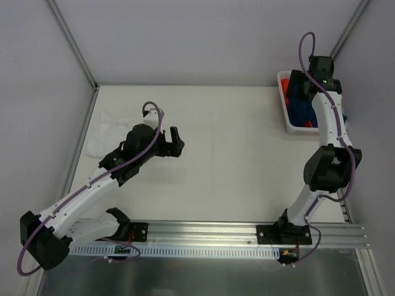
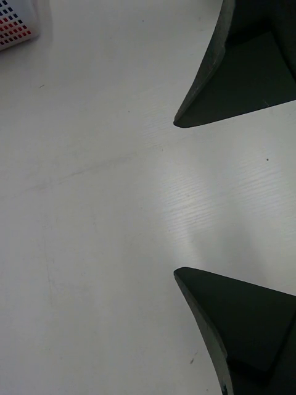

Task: Fold and stack the t-shirts
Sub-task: Grab crumpled tshirt from bin with the left arm

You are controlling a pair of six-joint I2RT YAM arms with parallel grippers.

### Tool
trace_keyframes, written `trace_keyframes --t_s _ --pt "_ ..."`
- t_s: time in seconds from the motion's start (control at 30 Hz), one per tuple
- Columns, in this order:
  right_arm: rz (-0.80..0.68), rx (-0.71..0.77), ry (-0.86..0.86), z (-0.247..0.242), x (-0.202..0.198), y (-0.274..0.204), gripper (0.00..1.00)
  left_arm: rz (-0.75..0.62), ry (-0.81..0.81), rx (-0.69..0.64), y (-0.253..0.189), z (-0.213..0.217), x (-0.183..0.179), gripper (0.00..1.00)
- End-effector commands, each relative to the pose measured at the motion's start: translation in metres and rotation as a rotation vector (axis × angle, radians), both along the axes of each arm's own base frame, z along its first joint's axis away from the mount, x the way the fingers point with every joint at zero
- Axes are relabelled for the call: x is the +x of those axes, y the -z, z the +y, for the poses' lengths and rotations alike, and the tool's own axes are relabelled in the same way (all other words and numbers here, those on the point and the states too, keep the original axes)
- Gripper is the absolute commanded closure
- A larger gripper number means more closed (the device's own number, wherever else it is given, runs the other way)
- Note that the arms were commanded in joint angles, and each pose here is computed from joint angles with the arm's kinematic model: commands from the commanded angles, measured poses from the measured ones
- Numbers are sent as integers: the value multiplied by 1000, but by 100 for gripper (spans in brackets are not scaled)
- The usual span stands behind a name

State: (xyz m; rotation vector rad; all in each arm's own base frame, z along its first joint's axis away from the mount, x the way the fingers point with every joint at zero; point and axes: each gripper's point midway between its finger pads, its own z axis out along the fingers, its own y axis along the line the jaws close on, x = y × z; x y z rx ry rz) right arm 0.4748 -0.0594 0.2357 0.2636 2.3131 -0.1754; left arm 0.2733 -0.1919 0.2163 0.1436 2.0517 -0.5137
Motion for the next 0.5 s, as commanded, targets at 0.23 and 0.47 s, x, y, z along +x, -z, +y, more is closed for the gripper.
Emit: trace_keyframes --t_s 0.23,0.47 --pt "-86 -52 11 -29 18 -28 0 2 -15 0 6 4 2 1" --pt "3 128 134 -72 63 17 0 46 -30 7 22 7 -2 1"
